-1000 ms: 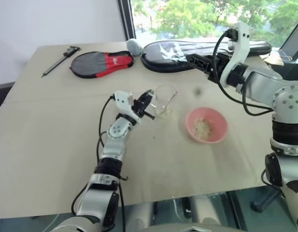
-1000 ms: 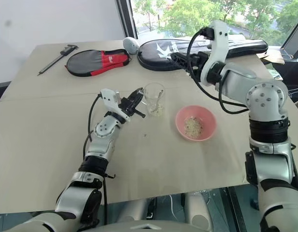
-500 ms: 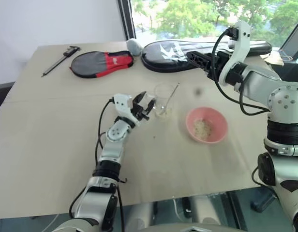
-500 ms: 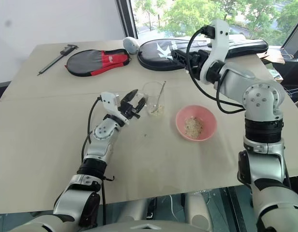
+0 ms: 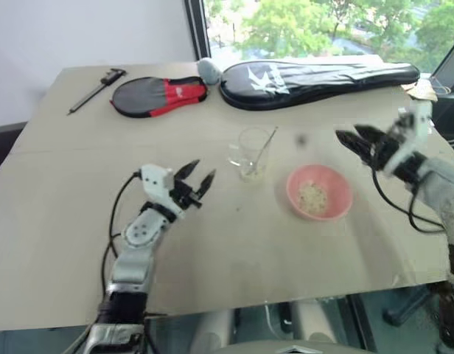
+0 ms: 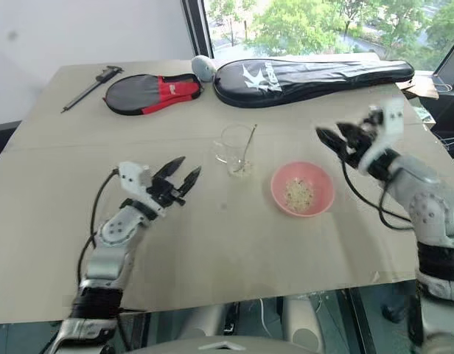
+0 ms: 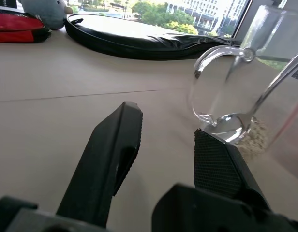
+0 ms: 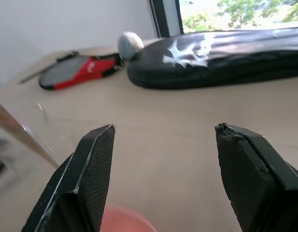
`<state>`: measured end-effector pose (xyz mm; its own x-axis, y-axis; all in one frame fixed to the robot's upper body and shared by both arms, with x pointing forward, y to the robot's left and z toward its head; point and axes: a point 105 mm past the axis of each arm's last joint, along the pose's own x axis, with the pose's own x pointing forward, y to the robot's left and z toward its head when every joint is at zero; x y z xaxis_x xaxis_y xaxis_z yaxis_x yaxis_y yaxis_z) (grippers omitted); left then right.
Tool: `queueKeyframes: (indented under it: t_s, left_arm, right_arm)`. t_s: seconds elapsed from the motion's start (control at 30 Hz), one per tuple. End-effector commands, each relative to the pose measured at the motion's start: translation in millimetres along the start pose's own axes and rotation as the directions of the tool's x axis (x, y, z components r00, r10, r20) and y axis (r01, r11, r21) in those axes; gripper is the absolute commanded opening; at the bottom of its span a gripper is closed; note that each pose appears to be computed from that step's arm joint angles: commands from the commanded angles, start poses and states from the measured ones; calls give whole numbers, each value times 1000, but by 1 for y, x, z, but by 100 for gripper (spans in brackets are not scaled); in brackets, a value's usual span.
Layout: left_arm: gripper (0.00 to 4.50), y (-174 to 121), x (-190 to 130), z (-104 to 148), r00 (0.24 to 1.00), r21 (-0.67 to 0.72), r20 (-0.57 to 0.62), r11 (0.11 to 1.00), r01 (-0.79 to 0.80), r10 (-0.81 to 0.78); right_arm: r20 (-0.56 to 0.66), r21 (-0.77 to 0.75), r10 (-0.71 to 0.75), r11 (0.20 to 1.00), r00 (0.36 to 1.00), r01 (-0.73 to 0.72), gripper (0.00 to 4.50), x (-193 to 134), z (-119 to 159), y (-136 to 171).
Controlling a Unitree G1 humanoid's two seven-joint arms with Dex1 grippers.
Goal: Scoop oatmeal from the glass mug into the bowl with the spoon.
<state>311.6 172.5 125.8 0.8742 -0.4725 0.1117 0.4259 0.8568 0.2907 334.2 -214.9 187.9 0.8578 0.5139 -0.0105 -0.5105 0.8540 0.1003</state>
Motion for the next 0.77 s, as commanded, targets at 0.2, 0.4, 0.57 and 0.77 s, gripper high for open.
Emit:
queueKeyframes:
  t_s: [0.2, 0.4, 0.57, 0.77]
  left_arm:
    - [450, -21, -53, -8, 993, -78, -111, 997, 28, -37]
    - [450, -36, -77, -14, 983, -134, -170, 990, 39, -62]
    - [450, -46, -97, -17, 973, -164, -221, 986, 32, -69]
    - [450, -48, -107, -17, 970, -170, -243, 985, -19, -23]
  right_arm:
    - [-77, -137, 56, 988, 995, -66, 446, -64, -42, -23]
    - [-140, -72, 112, 990, 984, -123, 446, -92, -78, -10]
    - [-168, -76, 184, 977, 968, -199, 446, -99, -100, 15]
    - [-160, -62, 210, 973, 964, -222, 446, -95, -109, 29]
